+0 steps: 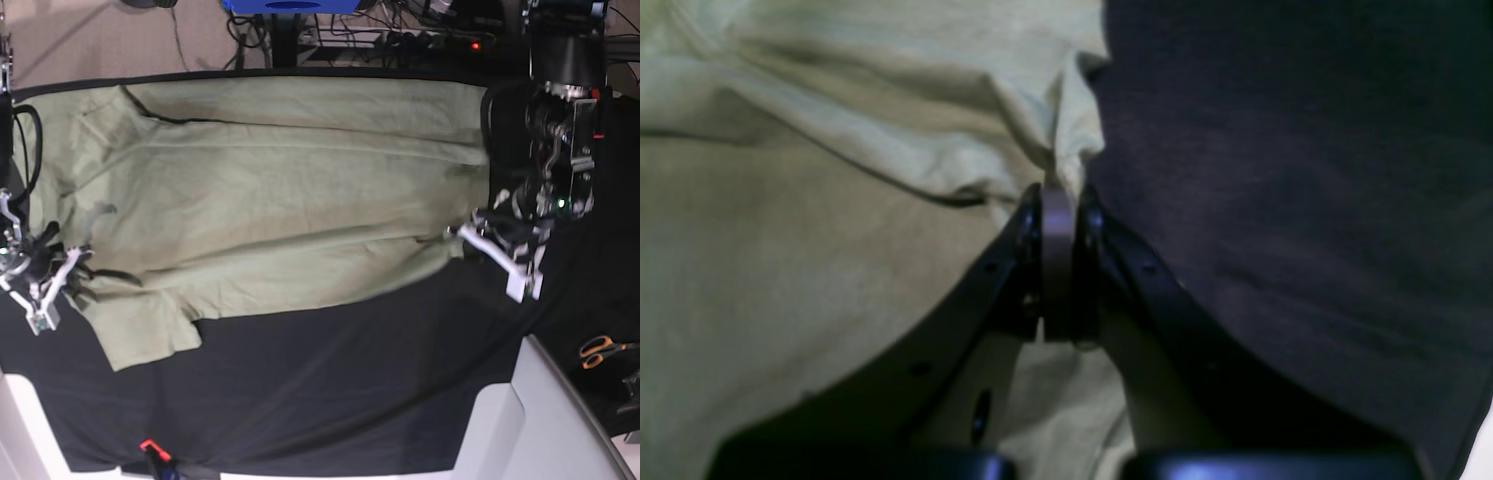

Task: Fold the T-shirt properly
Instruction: 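Lift the hem half and fold it over toward the shoulders, then lower the folded half onto the shirt, holding the fold edges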

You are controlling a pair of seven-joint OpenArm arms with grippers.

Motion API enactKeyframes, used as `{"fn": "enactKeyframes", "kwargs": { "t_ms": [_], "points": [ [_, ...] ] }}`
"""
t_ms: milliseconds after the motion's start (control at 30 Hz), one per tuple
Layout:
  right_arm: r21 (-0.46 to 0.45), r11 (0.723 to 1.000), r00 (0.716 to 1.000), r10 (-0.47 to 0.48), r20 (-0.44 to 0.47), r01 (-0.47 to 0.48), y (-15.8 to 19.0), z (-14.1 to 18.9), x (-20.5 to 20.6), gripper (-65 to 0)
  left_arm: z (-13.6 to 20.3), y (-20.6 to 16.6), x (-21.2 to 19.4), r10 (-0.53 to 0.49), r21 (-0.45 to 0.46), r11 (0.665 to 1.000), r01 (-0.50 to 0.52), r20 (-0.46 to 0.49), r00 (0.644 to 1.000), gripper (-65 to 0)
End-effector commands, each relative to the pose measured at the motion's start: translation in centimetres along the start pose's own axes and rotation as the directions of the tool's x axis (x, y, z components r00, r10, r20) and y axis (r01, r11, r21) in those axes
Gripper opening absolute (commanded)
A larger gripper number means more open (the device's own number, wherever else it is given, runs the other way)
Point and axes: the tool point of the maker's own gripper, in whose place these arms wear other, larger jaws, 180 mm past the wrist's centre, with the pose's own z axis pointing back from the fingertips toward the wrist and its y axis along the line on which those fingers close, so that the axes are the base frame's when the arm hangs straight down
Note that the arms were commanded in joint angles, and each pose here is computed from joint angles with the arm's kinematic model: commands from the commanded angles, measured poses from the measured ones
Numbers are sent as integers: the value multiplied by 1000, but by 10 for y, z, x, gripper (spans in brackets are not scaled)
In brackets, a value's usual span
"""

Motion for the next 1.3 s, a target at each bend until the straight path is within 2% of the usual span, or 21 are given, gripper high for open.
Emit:
{"fn": "enactKeyframes", "kwargs": {
  "t_ms": [0, 133, 267, 600, 733, 800, 900, 1000, 1067, 1200, 1267],
  "points": [
    [-33, 999, 999, 16, 36, -15, -19, 9, 16, -650, 6, 2, 18, -16, -1, 1000, 16, 53, 998, -650],
    [-43, 999, 999, 20, 32, -19, -24, 14, 14, -650, 20, 23, 15, 6, 41, 999, -9, 69, 998, -650],
    [-84, 995, 996, -49, 75, 55, -39, 27, 8, -650, 32, 38, 13, 2, 73, 997, -8, 78, 997, -650],
    [-61, 998, 999, -32, -5, 31, -20, 34, -23, -650, 32, 39, -2, 2, 77, 997, -5, 47, 999, -650],
    [-68, 993, 995, -95, -23, 93, -17, 36, -41, -645, 32, 37, -8, 5, 73, 997, -8, 36, 999, -650],
    [-73, 990, 992, -123, -29, 121, -17, 37, -46, -594, 31, 35, -11, 9, 71, 997, -12, 34, 999, -650],
    [-88, 990, 991, -119, -65, 113, -18, 47, -47, -420, 31, 36, -13, 11, 73, 997, -13, 28, 1000, -650],
    [-104, 989, 994, -106, 26, 108, -17, 63, -21, -239, 32, 36, -13, 10, 72, 997, -12, 29, 1000, -650],
    [-118, 988, 993, -93, 79, 101, -19, 72, -2, -158, 31, 35, -13, 11, 71, 997, -13, 29, 1000, -650],
    [-107, 991, 995, -71, 73, 78, -17, 66, 24, -149, 32, 35, -14, 11, 71, 997, -13, 28, 1000, -650],
    [-83, 994, 997, -68, 32, 70, -13, 52, 23, -149, 32, 35, -14, 11, 71, 997, -13, 28, 1000, -650]
  ]
}}
